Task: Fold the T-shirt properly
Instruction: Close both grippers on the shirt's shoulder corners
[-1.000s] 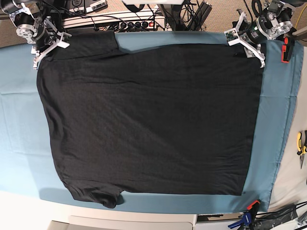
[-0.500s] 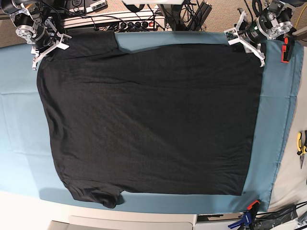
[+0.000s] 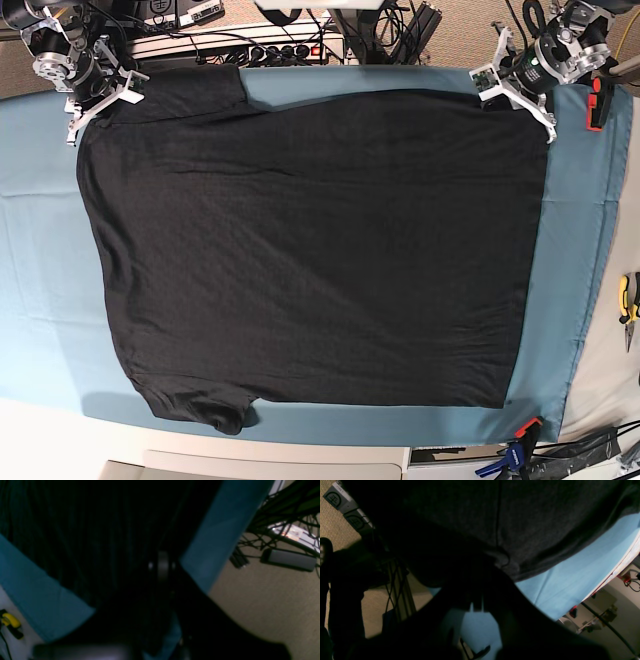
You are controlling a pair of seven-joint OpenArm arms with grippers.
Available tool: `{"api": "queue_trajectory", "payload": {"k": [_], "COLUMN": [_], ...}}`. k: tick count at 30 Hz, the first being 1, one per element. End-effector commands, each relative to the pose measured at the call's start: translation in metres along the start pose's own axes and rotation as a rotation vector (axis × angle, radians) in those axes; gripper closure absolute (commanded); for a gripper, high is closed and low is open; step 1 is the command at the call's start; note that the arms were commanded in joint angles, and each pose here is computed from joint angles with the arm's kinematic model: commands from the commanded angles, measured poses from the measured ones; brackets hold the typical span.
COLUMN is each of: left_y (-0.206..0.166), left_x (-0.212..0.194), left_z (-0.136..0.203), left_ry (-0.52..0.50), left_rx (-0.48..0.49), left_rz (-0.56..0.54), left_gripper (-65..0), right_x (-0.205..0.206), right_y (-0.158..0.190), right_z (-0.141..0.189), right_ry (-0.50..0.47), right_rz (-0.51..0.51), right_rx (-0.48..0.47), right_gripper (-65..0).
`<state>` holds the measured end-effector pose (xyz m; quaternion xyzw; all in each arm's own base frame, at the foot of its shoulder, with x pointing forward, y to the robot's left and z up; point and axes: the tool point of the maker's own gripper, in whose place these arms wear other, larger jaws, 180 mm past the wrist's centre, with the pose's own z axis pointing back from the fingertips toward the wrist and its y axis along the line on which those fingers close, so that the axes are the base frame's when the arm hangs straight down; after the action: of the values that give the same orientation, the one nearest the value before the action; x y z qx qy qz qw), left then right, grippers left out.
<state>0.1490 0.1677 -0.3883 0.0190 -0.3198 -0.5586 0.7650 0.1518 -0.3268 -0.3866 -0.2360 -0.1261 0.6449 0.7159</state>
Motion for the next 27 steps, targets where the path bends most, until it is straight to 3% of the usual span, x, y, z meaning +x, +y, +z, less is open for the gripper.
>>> {"api": "queue_trajectory", "payload": {"k": [1, 10, 18, 24, 27], "left_y": [0.006, 0.011, 0.017, 0.020, 0.020], "left_x": [0.003, 0.022, 0.015, 0.013, 0.013], "left_z": [0.003, 0.009, 0.010, 0.010, 0.010], "left_ry": [-0.014, -0.045, -0.009, 0.003, 0.001], "left_rx": [0.014, 0.026, 0.059, 0.075, 0.075], "left_rz": [-0.006, 0.009, 0.021, 0.028, 0.028], "left_gripper": [0.0, 0.0, 0.0, 0.0, 0.0], "right_x": [-0.003, 0.010, 0.004, -0.010, -0.010], "right_y": [-0.010, -0.023, -0.041, -0.040, -0.038], "right_z": [0.002, 0.010, 0.011, 0.012, 0.011], "right_ry": [0.006, -0.006, 0.032, 0.111, 0.106], "right_rz": [0.009, 0.018, 0.008, 0.005, -0.015], "right_rx": [-0.025, -0.065, -0.111, -0.109, -0.096], "right_gripper": [0.0, 0.0, 0.0, 0.0, 0.0]}}
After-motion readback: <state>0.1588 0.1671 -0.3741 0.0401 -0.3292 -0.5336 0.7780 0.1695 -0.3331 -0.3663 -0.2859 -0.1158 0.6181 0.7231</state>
